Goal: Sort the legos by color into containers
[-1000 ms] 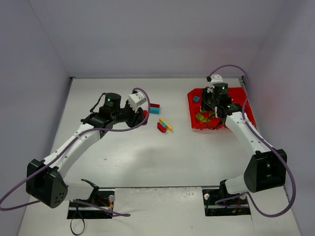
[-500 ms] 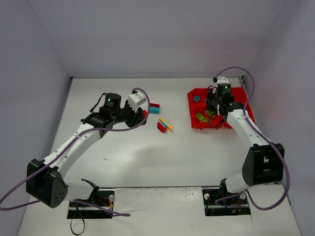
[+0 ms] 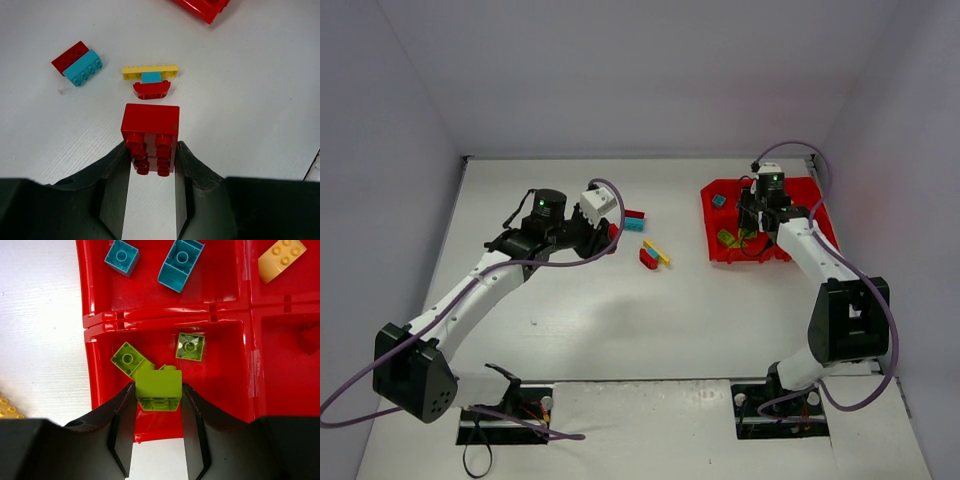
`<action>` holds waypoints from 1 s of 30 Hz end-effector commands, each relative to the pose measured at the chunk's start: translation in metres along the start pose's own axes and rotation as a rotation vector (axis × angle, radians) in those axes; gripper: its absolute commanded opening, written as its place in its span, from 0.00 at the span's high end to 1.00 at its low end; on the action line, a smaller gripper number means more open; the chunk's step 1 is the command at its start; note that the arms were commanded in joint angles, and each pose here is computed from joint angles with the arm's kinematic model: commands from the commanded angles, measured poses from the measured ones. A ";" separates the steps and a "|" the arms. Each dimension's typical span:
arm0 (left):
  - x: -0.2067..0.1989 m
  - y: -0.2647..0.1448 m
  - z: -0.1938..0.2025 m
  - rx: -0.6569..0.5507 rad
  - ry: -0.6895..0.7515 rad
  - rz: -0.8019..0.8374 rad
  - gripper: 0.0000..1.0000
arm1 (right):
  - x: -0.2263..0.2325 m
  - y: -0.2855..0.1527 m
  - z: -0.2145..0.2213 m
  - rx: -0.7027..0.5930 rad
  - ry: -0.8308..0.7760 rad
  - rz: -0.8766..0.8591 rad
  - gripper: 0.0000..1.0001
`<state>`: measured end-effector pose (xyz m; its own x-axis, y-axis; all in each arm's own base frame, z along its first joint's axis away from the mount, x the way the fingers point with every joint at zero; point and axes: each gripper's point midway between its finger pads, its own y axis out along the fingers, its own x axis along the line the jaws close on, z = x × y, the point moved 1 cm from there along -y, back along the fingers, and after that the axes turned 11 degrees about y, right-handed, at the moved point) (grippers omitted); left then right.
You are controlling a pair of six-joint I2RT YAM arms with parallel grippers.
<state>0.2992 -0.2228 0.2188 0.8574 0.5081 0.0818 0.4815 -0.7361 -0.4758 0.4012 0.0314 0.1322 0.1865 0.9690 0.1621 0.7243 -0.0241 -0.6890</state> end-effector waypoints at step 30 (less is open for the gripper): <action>0.003 -0.014 -0.045 -0.137 0.096 -0.001 1.00 | 0.060 -0.058 -0.046 -0.137 -0.007 -0.344 0.44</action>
<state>0.2977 -0.2241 0.2194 0.8631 0.4990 0.0771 0.4724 -0.7441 -0.4724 0.3973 0.0528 0.1550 0.0790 0.9594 0.2708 0.7527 0.1207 -0.6472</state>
